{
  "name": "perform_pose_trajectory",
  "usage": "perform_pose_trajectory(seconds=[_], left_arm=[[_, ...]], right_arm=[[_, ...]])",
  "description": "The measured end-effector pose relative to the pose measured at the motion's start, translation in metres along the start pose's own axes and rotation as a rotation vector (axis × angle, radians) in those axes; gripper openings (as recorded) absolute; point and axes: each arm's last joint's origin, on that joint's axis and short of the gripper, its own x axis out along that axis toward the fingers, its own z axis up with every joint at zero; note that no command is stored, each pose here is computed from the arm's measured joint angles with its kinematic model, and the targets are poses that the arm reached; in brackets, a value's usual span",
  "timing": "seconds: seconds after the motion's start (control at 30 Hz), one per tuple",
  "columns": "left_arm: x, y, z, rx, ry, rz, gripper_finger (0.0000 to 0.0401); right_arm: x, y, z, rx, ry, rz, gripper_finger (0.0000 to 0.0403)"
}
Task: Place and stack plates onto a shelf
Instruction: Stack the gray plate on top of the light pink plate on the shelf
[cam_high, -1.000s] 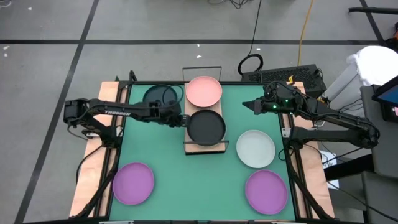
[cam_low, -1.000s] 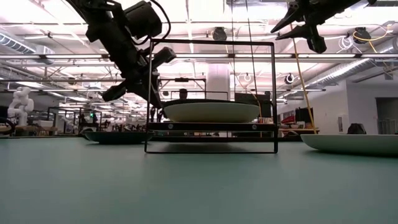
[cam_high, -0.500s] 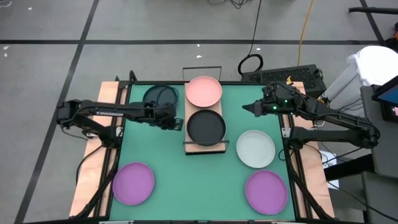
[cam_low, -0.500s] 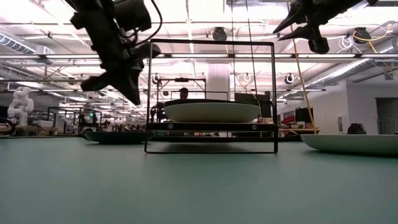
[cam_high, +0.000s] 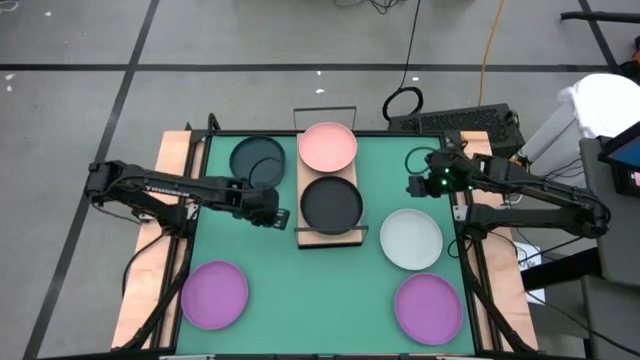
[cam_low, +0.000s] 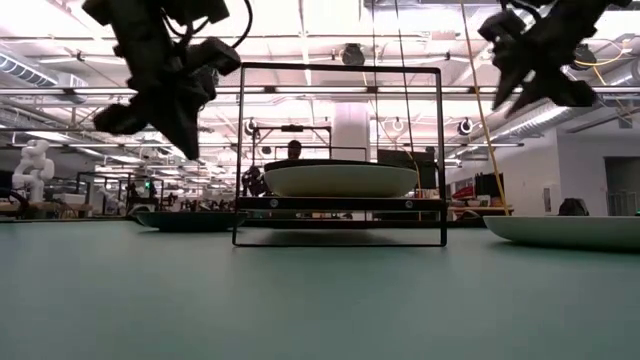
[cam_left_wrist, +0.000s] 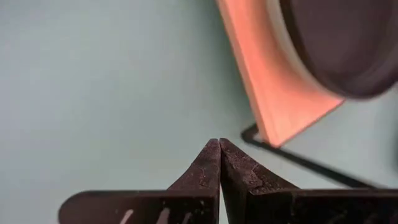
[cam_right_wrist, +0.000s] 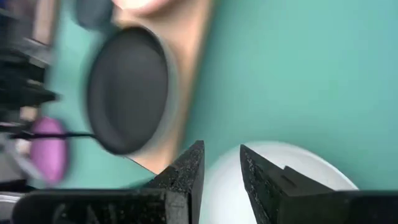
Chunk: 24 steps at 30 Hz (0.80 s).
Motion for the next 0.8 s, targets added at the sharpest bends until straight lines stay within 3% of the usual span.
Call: perform_pose_trajectory(seconds=[0.13,0.47,0.8], left_arm=[[0.000,-0.006,-0.018,-0.019,0.032,-0.014,0.0001],[-0.004,-0.020,-0.063,-0.047,0.109,-0.096,0.0001],[-0.006,-0.021,-0.075,-0.030,0.060,-0.095,0.0001]], right_arm=[[0.001,-0.008,-0.005,-0.027,0.056,-0.090,0.0089],[0.018,-0.021,-0.015,-0.125,0.201,-0.100,0.0092],[0.030,-0.039,-0.026,-0.075,0.268,-0.206,0.0159]])
